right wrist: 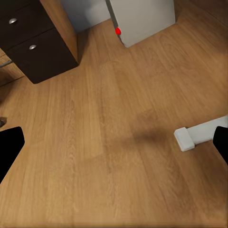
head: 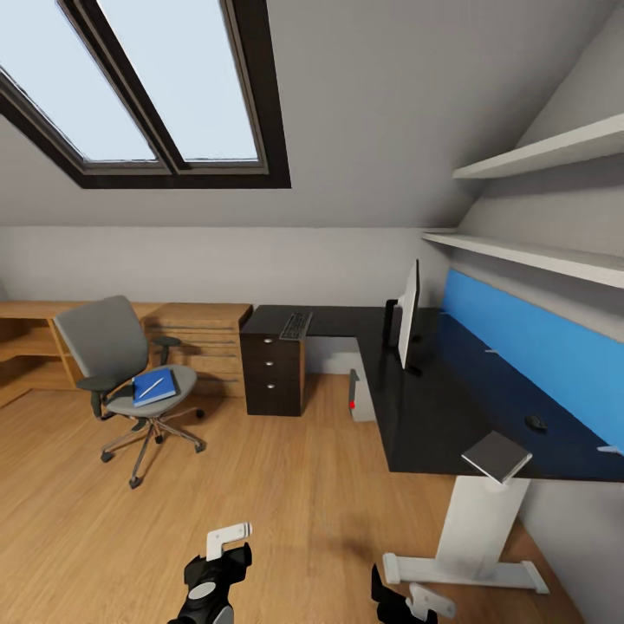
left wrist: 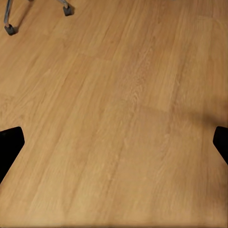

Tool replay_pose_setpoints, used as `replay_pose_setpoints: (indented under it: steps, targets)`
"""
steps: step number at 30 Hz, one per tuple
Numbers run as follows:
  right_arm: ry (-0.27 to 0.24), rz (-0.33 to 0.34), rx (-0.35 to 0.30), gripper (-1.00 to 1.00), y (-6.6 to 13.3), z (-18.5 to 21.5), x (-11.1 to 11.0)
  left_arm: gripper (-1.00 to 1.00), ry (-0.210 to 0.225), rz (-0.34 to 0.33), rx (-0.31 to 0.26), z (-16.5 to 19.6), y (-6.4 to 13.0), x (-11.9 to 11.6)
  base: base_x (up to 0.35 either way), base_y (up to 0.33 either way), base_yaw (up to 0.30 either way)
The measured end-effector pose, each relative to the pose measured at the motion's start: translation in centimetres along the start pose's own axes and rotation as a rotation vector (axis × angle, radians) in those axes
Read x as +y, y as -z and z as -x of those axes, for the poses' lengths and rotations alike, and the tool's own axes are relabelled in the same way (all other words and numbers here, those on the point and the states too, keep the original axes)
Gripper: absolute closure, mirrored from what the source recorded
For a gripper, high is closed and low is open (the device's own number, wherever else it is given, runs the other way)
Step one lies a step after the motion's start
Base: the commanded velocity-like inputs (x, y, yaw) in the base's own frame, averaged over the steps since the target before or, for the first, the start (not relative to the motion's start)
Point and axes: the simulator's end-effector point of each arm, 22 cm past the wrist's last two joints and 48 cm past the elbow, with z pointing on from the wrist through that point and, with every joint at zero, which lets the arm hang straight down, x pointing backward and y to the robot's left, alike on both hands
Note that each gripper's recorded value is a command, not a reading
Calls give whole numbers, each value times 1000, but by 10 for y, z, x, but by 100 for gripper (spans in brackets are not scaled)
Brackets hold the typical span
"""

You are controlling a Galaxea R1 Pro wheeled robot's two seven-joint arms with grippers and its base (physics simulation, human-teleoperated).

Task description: In the bedroom, organize the workspace by keeping the computer under the desk, ensuring the monitor is on the desk, placing the keyboard on the desk next to the monitor, placing the mouse on the desk next to the keyboard, moving the folder from the swivel chair onto the desk next to the mouse, stacking the notebook on top of the folder with the pen on top of the notebook, and positioning the swivel chair next to the desk.

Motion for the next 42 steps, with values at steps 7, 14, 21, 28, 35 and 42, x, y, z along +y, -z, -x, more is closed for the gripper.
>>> replay_pose_setpoints:
  steps: [7, 14, 21, 28, 35, 42]
  targets:
    - [0, 2, 1, -100, 0, 0, 1, -100, 0, 1, 0, 0, 0, 1, -6, -5, 0]
    - [0, 1, 0, -100, 0, 0, 1, -100, 0, 1, -1, 0, 0, 1, 0, 0, 0]
    - [-1, 1, -1, -100, 0, 0, 1, -100, 0, 1, -1, 0, 0, 1, 0, 0, 0]
    - [0, 0, 0, -100, 0, 0, 0, -100, -1, 3, 1, -1, -1, 2, 0, 0, 0]
    - [0, 0, -1, -100, 0, 0, 0, -100, 3, 15, -5, -5, -4, 8, 0, -93, -76]
    - [0, 0, -1, -100, 0, 0, 0, -100, 39, 15, -60, 6, -4, 9, 0, -284, -167]
